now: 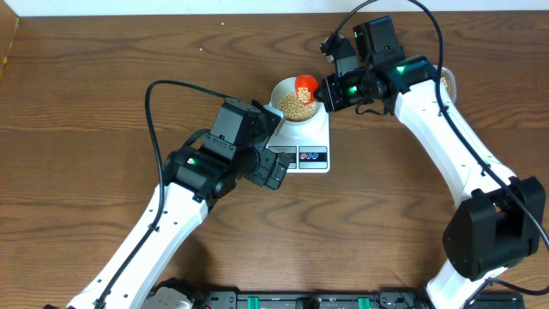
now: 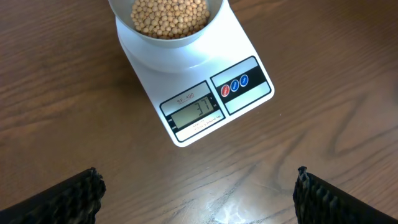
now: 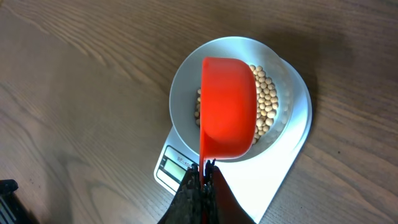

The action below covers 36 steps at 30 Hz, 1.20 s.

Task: Scoop item into bowl and weigh 50g on scale
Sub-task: 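Tip the scoop further to empty remaining soybeans into the bowl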

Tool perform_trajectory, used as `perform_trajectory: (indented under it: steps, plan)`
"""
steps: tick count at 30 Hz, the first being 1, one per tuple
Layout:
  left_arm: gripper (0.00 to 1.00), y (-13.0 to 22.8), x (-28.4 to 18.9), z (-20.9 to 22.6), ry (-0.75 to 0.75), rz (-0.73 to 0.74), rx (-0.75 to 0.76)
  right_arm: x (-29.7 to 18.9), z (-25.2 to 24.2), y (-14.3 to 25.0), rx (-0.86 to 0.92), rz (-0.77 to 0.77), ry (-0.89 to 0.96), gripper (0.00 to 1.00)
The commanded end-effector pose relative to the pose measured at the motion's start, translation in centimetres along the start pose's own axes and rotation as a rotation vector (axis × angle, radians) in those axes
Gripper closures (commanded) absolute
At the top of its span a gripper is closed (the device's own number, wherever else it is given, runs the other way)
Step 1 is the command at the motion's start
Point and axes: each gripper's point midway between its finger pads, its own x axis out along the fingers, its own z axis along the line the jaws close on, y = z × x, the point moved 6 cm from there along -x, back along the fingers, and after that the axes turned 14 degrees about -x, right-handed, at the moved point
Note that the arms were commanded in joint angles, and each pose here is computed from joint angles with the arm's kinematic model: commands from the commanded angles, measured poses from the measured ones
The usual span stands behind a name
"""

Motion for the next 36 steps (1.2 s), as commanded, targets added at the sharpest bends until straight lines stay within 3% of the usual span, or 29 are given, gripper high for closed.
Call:
perform_trajectory:
  steps: [1,36]
  plan:
    - [0.01,0.23,0.11,0.31,-0.016,0.005,0.003,-0.92,0.39,-0.76,0.001,-0.031,-0.014,0.99]
    - [0.01,0.22,0.11,0.31,-0.016,0.005,0.003,-0.90,0.36,-0.75,-0.018,-0.029,-0.007,0.99]
